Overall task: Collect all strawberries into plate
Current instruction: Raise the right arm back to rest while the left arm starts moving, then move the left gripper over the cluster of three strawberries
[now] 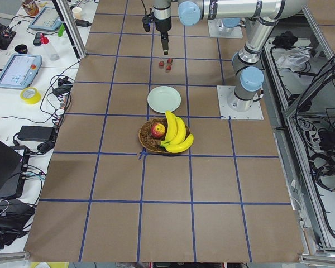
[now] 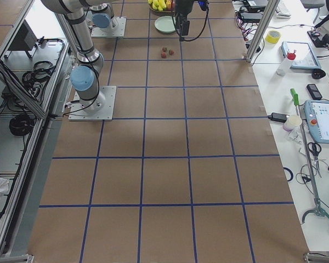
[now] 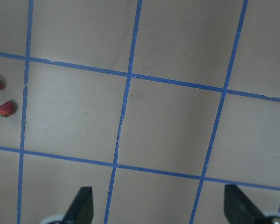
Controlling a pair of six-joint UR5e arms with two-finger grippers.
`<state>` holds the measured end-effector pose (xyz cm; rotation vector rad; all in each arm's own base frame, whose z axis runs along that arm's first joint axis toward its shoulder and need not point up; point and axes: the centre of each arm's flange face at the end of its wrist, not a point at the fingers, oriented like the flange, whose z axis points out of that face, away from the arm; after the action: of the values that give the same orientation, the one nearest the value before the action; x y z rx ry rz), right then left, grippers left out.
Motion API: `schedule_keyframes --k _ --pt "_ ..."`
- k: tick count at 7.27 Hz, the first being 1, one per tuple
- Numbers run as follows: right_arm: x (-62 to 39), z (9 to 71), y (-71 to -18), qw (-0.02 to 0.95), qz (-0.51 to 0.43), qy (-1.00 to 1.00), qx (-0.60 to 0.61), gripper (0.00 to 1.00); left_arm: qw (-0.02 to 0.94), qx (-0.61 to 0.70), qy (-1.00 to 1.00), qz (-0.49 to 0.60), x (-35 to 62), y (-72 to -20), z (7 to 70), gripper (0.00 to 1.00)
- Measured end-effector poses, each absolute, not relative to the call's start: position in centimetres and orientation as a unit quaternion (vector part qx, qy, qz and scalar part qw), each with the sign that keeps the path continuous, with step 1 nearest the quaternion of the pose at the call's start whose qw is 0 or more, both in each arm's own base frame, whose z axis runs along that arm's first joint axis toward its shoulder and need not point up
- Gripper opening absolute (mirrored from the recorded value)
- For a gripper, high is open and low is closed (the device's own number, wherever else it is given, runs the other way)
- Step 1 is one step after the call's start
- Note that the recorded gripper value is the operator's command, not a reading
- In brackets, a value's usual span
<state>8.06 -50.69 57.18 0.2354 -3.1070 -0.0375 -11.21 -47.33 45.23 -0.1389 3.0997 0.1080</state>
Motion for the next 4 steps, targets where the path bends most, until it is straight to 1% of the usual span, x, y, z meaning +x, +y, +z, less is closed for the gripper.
schedule_keyframes --k 2,4 --pt "10.4 56.6 -50.8 0.028 0.018 -0.999 0.013 1.0 0.02 -0.053 0.998 0.038 -11.2 -47.7 44.2 1.0" --pt "11.9 56.5 -50.8 0.036 0.035 -0.999 0.008 1.0 0.021 -0.064 0.997 0.038 -11.6 -48.4 42.2 1.0"
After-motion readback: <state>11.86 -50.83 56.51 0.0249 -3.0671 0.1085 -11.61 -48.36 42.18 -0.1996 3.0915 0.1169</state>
